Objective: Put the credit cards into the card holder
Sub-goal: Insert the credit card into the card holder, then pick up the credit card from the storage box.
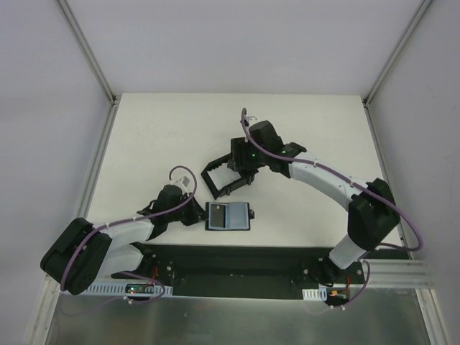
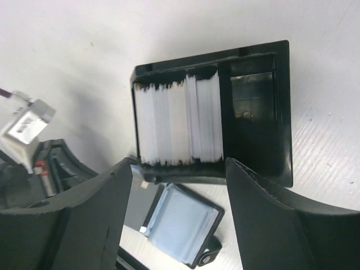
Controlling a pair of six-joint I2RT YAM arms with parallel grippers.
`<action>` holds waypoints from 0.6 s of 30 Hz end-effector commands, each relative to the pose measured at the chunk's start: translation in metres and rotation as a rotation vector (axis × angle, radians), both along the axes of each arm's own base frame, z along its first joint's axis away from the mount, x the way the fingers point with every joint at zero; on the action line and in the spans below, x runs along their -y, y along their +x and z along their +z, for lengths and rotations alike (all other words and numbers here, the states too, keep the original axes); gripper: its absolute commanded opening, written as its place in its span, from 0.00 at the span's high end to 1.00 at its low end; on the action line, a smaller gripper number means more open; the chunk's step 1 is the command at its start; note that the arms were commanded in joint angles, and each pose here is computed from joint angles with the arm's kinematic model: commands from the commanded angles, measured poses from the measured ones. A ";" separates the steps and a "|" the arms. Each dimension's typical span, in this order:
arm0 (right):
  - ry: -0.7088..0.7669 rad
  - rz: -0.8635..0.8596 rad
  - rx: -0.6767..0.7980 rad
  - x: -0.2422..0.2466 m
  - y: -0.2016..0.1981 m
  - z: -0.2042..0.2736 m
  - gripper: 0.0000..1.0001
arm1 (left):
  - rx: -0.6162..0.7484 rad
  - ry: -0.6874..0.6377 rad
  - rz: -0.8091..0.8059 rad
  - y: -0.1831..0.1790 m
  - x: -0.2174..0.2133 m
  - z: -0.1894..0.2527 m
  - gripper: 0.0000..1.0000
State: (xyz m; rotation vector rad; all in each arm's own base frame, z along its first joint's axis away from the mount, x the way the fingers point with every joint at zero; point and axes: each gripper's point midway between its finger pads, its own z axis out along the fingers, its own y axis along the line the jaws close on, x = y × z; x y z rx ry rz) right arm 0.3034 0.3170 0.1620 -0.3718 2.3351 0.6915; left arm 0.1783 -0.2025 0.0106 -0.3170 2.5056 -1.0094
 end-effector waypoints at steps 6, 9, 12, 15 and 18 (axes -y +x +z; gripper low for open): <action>-0.145 0.128 -0.096 -0.009 0.012 -0.040 0.26 | -0.070 0.129 -0.004 -0.014 -0.019 -0.026 1.00; -0.154 0.139 -0.088 -0.015 0.021 -0.046 0.21 | -0.065 0.124 -0.003 -0.013 -0.018 -0.024 1.00; -0.154 0.152 -0.106 -0.020 0.027 -0.054 0.16 | -0.065 0.126 -0.007 -0.013 -0.018 -0.024 1.00; -0.160 0.155 -0.142 -0.024 0.032 -0.065 0.13 | -0.068 0.128 -0.005 -0.013 -0.018 -0.025 1.00; -0.167 0.155 -0.157 -0.025 0.035 -0.074 0.11 | -0.066 0.130 -0.005 -0.013 -0.019 -0.025 1.00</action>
